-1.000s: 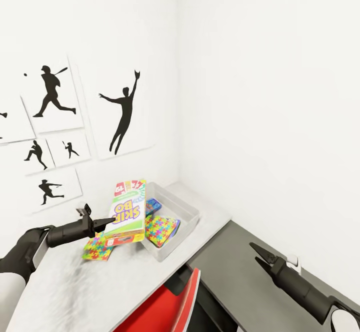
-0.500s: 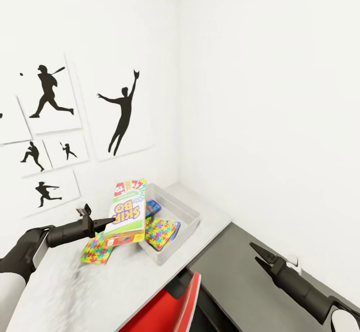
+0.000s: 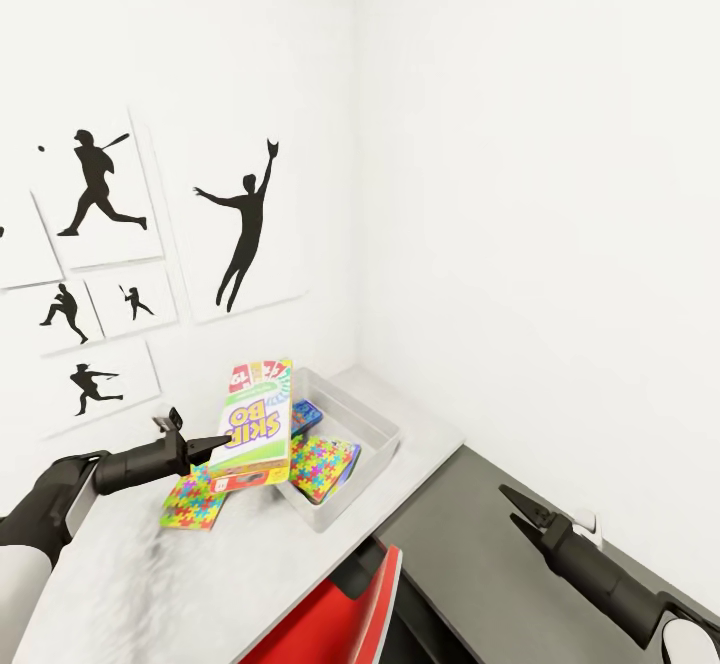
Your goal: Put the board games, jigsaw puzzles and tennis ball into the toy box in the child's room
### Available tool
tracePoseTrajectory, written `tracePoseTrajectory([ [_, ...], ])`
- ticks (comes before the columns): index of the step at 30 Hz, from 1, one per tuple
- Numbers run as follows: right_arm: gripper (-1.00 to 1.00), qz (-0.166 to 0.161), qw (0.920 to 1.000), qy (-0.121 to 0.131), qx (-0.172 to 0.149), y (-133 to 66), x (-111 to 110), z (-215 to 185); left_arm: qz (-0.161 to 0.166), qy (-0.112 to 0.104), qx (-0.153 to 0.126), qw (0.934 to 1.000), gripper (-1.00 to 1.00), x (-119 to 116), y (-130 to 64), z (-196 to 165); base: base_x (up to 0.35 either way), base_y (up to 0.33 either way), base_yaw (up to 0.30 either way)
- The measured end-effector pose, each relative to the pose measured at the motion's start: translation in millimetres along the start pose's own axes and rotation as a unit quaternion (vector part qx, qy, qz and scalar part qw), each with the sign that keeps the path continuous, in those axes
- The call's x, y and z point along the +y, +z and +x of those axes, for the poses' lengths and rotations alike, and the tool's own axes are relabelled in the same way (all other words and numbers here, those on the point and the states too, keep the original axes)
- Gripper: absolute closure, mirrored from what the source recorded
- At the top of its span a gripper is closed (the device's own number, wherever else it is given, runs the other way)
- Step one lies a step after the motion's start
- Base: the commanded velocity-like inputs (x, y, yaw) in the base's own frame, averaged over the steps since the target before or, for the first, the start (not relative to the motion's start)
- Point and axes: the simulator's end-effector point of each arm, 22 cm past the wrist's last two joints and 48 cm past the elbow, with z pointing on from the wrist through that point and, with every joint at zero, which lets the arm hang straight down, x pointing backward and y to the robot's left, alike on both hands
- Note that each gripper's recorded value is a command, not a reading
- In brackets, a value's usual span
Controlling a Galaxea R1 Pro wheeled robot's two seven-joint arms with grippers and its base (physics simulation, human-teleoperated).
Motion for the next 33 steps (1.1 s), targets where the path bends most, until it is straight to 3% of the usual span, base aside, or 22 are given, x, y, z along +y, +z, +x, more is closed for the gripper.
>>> tracePoseTrajectory([
  [10, -1.0, -0.009, 0.9998, -0.011, 0.01, 3.6, 11.9, 3.5, -0.011, -0.001, 0.002, 0.9999, 1.0, 5.0, 1.7, 0.9, 0.0, 0.0, 0.0],
  [14, -1.0, -0.018, 0.9993, -0.018, 0.026, 9.7, 21.7, 12.4, -0.048, 0.016, -0.003, 0.9987, 1.0, 2.2, 8.5, -31.8, 0.0, 0.0, 0.0],
  [16, -1.0, -0.019, 0.9992, -0.02, 0.029, 10.2, 22.5, 13.5, -0.061, 0.007, -0.005, 0.9981, 1.0, -4.2, 11.1, -50.3, 0.0, 0.0, 0.0],
  [19, -1.0, -0.018, 0.9991, -0.021, 0.031, 10.1, 22.3, 13.6, -0.097, 0.014, -0.011, 0.9951, 1.0, -7.5, 16.7, -77.8, 0.0, 0.0, 0.0],
  [25, -1.0, -0.025, 0.9982, -0.025, 0.049, 16.3, 27.8, 25.3, -0.143, 0.033, -0.007, 0.9892, 1.0, -11.5, 67.6, -100.2, 0.0, 0.0, 0.0],
  [29, -1.0, -0.033, 0.9966, -0.027, 0.071, 23.9, 34.9, 40.7, -0.187, 0.042, -0.004, 0.9813, 1.0, -5.0, 99.8, -105.3, 0.0, 0.0, 0.0],
  [33, -1.0, -0.029, 0.9942, -0.025, 0.1, 22.9, 35.5, 45.8, -0.224, 0.047, -0.016, 0.9733, 1.0, -2.9, 115.1, -118.3, 0.0, 0.0, 0.0],
])
